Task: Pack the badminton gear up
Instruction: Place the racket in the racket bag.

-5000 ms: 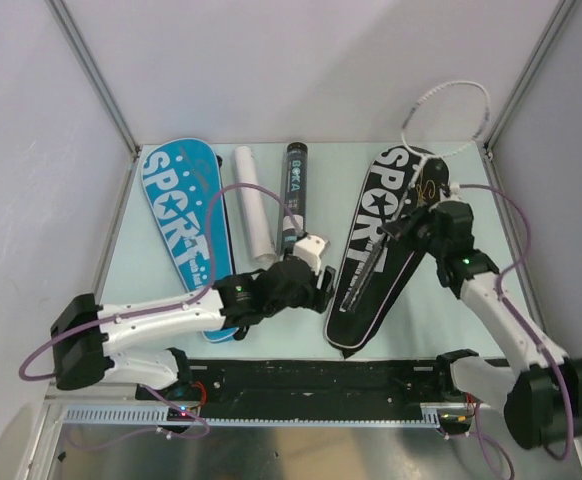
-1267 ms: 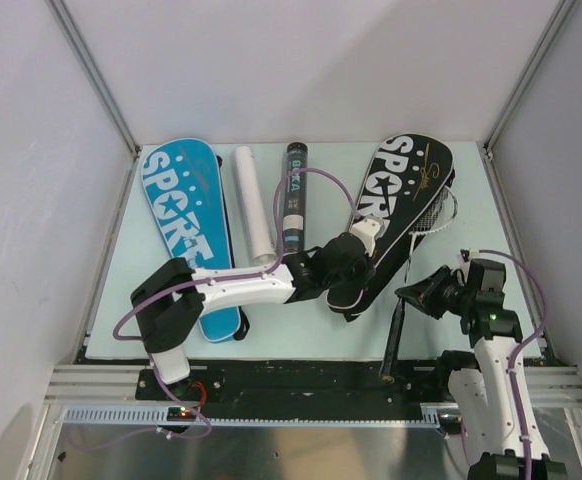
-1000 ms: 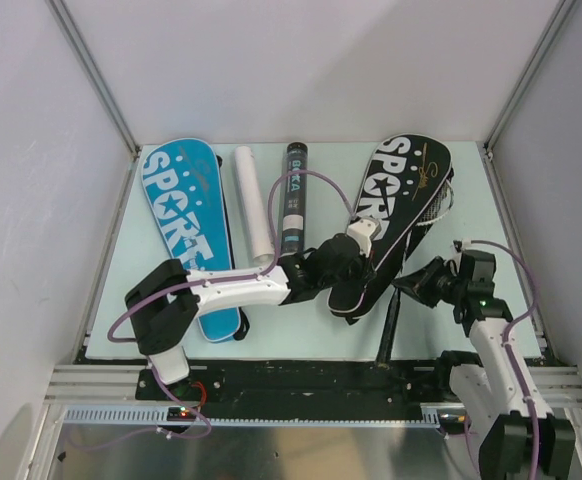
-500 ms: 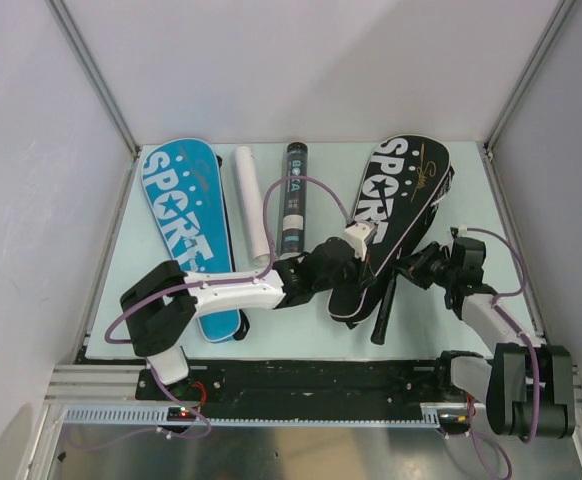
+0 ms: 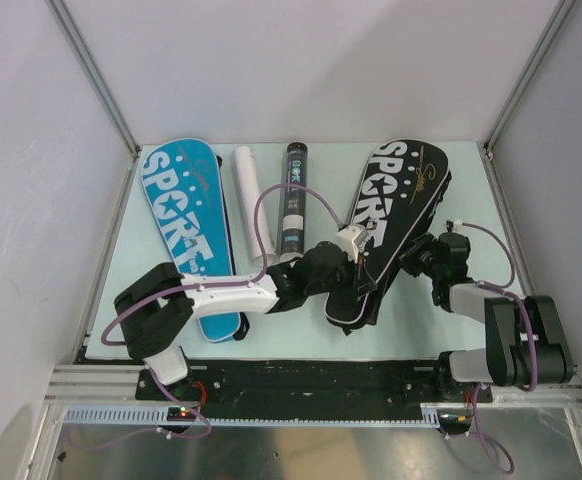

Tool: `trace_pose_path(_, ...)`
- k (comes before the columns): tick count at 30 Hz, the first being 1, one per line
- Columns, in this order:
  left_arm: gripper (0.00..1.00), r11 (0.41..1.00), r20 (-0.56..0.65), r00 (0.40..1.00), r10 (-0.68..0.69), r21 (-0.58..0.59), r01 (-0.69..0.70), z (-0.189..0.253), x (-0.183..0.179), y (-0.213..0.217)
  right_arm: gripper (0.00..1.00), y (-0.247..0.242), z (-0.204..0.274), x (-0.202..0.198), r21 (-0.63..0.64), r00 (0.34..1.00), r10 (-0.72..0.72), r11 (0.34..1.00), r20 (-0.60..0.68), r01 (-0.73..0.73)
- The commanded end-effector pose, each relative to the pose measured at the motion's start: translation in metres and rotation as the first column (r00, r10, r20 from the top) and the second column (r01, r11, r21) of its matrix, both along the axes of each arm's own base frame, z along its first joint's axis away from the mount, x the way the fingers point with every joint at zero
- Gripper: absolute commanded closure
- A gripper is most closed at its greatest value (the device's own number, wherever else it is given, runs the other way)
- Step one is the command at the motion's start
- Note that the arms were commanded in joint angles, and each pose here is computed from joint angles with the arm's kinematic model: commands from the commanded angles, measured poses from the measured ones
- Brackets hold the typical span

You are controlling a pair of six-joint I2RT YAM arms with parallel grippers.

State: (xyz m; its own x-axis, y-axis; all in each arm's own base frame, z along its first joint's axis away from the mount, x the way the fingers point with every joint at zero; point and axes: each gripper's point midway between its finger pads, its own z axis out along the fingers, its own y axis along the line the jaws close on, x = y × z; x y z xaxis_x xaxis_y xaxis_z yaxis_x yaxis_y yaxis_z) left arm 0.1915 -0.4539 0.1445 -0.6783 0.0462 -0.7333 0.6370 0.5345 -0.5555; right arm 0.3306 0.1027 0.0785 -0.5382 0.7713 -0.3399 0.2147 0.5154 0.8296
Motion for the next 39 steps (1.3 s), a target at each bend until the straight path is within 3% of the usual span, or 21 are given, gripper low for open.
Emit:
trace_pose_path(1, 1.0, 0.982, -0.04, 0.994, -0.105, -0.162, 0.098, 0.043, -0.031, -0.012, 1.0, 0.004, 0.047, 0.042, 0.066, 0.966, -0.105, 0.994, 0.235, 0.092)
trace_pose_path(7, 1.0, 0.979, -0.073, 0.992, -0.103, -0.186, 0.088, 0.039, -0.037, -0.016, 1.0, 0.01, 0.04, 0.052, 0.13, 0.962, -0.172, 0.98, 0.21, 0.147)
trace_pose_path(21, 1.0, 0.977, -0.082, 0.994, -0.071, -0.208, 0.052, 0.029, -0.038, -0.015, 0.98, 0.033, 0.007, 0.054, 0.108, 0.97, -0.157, 0.984, 0.186, 0.139)
trace_pose_path(23, 1.0, 0.98, -0.069, 0.996, -0.061, -0.195, 0.047, 0.025, -0.037, -0.012, 0.89, 0.033, 0.003, 0.05, 0.096, 0.975, -0.148, 0.986, 0.165, 0.133)
trace_pose_path(26, 1.0, 0.983, -0.057, 0.997, -0.05, -0.179, 0.039, 0.02, -0.035, -0.008, 0.67, 0.029, -0.007, 0.037, 0.04, 0.986, -0.14, 0.99, 0.093, 0.137)
trace_pose_path(29, 0.99, 0.987, -0.051, 0.998, -0.032, -0.162, 0.024, 0.013, -0.031, -0.003, 0.51, 0.016, 0.003, 0.024, -0.039, 0.986, -0.156, 0.987, 0.067, 0.158)
trace_pose_path(35, 0.82, 0.989, -0.049, 0.999, -0.022, -0.148, 0.014, 0.007, -0.029, 0.005, 0.38, -0.014, 0.01, -0.014, -0.213, 0.979, -0.195, 0.96, -0.055, 0.179)
trace_pose_path(39, 0.72, 0.991, -0.043, 0.999, 0.0, -0.13, -0.006, 0.002, -0.028, 0.013, 0.32, -0.032, 0.012, -0.043, -0.251, 0.961, -0.241, 0.946, -0.133, 0.203)
